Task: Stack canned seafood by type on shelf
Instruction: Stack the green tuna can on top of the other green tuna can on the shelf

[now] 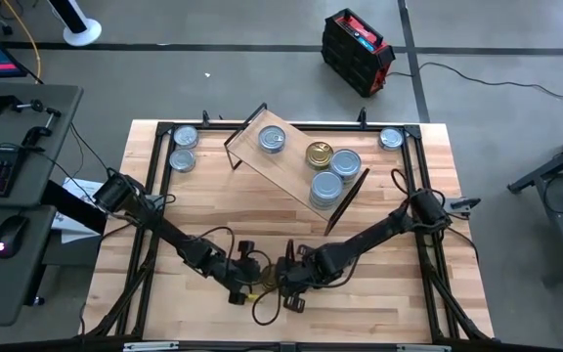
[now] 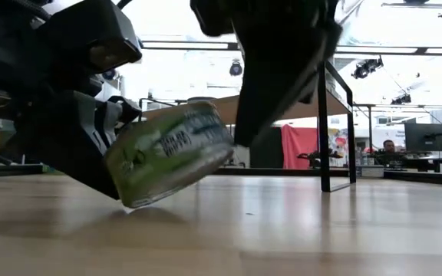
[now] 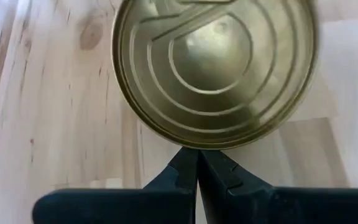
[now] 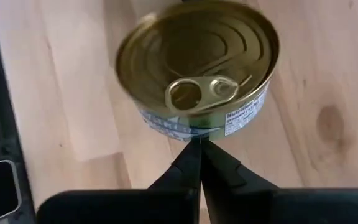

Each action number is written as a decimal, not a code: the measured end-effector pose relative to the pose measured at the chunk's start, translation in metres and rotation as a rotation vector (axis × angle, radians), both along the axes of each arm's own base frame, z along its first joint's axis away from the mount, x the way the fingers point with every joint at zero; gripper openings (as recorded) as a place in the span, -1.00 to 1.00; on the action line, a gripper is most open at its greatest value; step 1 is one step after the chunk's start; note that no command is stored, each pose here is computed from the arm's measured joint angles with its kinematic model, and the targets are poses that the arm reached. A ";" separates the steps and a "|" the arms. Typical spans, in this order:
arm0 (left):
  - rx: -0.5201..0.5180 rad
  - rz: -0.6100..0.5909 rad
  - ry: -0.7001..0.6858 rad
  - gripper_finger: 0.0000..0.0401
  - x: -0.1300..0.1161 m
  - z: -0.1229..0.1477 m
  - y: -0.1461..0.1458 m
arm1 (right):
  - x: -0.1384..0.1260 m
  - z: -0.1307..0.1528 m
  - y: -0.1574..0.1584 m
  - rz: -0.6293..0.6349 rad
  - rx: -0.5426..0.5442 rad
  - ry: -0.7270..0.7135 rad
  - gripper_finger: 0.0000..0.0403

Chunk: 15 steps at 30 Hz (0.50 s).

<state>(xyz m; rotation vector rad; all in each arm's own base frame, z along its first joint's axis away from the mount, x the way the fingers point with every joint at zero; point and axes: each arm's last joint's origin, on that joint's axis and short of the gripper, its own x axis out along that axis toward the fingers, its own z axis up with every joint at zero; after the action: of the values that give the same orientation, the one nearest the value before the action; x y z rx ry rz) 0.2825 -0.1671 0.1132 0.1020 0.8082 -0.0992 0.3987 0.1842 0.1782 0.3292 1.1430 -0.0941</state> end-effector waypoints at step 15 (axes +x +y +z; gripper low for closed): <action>0.002 0.003 -0.009 -1.00 0.001 0.000 0.000 | 0.016 0.041 0.005 0.045 -0.025 -0.155 -1.00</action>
<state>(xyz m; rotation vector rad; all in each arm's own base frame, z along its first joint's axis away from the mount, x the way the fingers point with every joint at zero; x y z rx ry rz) 0.2832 -0.1669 0.1132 0.1030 0.7998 -0.0946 0.4151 0.1890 0.2189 0.2833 0.9948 -0.0424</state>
